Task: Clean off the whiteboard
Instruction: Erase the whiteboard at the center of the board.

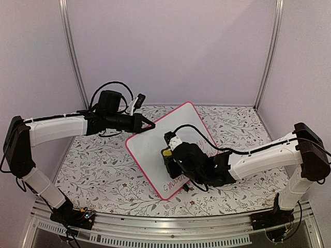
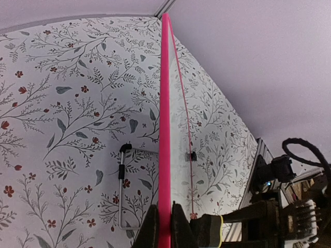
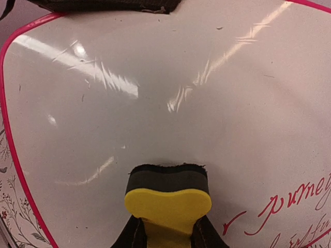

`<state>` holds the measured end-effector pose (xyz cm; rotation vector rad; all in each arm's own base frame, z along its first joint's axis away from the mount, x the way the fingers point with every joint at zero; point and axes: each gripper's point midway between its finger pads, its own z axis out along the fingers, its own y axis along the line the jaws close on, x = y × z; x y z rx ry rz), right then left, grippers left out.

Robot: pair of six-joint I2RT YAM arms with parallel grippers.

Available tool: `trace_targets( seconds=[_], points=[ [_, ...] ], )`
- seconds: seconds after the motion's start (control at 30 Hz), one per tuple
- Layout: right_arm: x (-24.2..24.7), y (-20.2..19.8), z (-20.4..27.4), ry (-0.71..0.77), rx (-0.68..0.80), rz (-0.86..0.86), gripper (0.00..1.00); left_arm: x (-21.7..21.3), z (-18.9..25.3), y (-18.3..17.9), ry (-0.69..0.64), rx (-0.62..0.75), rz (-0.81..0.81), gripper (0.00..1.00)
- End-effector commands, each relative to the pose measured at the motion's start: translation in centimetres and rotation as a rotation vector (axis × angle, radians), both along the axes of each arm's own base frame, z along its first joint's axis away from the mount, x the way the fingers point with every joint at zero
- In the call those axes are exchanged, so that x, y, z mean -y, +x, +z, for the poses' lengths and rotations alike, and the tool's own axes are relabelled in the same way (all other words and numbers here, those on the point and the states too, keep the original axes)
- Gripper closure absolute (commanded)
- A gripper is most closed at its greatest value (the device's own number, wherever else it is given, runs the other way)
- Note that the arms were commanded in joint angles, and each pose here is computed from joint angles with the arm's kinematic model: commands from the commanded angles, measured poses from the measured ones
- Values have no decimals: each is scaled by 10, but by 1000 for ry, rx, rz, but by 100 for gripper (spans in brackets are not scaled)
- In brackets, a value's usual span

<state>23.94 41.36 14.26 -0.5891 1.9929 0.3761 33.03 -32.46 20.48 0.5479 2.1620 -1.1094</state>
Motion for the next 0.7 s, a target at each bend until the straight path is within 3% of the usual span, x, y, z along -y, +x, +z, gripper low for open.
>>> trace_targets(
  seconds=[0.0, 0.33, 0.67],
  points=[
    [17, -17, -42, -102, -86, 7, 75, -7, -44, -4, 129, -30, -3, 100],
    [28, -38, -69, -115, -153, -9, 75, -7, -45, -4, 130, -34, -3, 100],
    [18, -29, -47, -90, -98, -27, 74, -7, -45, -4, 131, -34, -3, 100]
  ],
)
